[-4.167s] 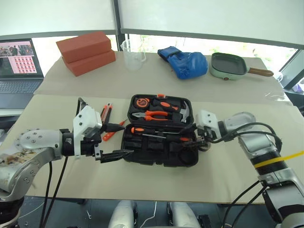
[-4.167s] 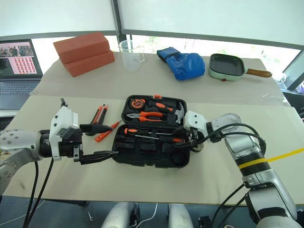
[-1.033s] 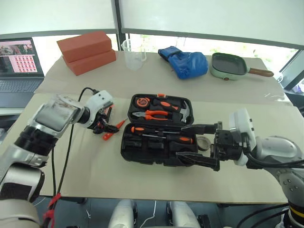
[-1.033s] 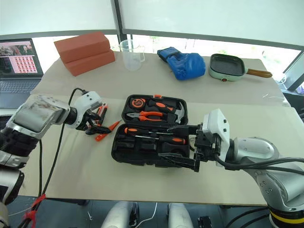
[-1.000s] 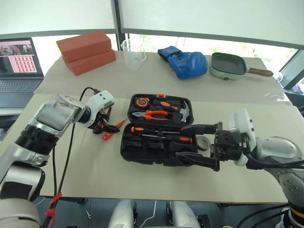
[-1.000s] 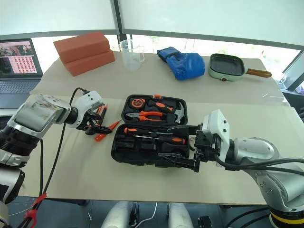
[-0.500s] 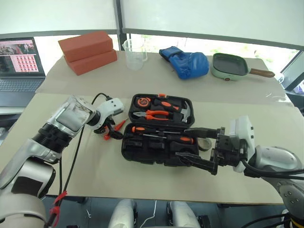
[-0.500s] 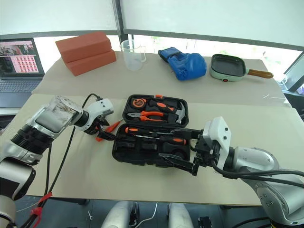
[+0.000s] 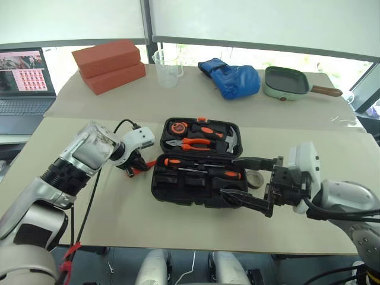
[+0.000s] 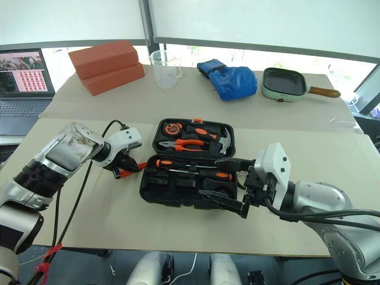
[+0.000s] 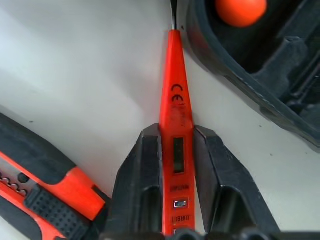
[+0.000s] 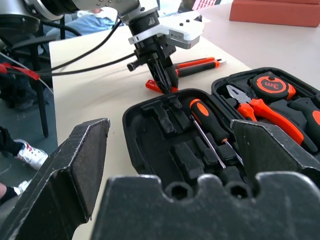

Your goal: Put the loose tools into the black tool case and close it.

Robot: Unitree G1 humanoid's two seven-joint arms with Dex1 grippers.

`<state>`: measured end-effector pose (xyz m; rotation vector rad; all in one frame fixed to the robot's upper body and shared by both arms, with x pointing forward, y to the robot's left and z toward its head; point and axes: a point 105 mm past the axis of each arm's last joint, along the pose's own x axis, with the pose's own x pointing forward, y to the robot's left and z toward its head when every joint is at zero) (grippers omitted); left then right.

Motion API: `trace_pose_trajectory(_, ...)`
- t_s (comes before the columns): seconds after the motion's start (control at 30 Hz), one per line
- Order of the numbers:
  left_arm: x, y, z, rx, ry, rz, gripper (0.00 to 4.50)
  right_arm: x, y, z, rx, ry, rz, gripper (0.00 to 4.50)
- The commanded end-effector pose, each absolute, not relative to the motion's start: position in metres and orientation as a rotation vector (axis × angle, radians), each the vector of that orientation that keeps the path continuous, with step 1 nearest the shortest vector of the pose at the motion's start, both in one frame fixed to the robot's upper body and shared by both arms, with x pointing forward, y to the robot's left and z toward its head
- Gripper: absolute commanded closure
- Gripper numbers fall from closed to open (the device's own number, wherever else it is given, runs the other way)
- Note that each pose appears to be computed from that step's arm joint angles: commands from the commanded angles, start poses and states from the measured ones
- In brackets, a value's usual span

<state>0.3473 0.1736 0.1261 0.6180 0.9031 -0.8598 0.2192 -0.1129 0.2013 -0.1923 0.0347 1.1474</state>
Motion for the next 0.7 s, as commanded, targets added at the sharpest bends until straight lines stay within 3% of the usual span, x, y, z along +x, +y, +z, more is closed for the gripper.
trace_pose_trajectory(0.03, 0.343, 0.184, 0.116, 0.595, 0.957, -0.834, 4.07, 0.218, -0.114, 0.214, -0.237, -0.024, 1.150, 0.00)
trace_pose_trajectory(0.5, 0.369, 0.222, 0.161, 0.539, 0.825, -0.569, 4.07, 0.221, -0.122, 0.218, -0.261, -0.012, 1.148, 0.00)
trace_pose_trajectory(0.6, 0.380, 0.192, 0.200, 0.498, 0.636, -0.658, 4.07, 0.224, -0.125, 0.219, -0.262, -0.002, 1.148, 0.00)
trace_pose_trajectory(0.7, 0.375, 0.167, 0.216, 0.528, 0.549, -0.799, 4.07, 0.225, -0.129, 0.215, -0.268, 0.029, 1.142, 0.00)
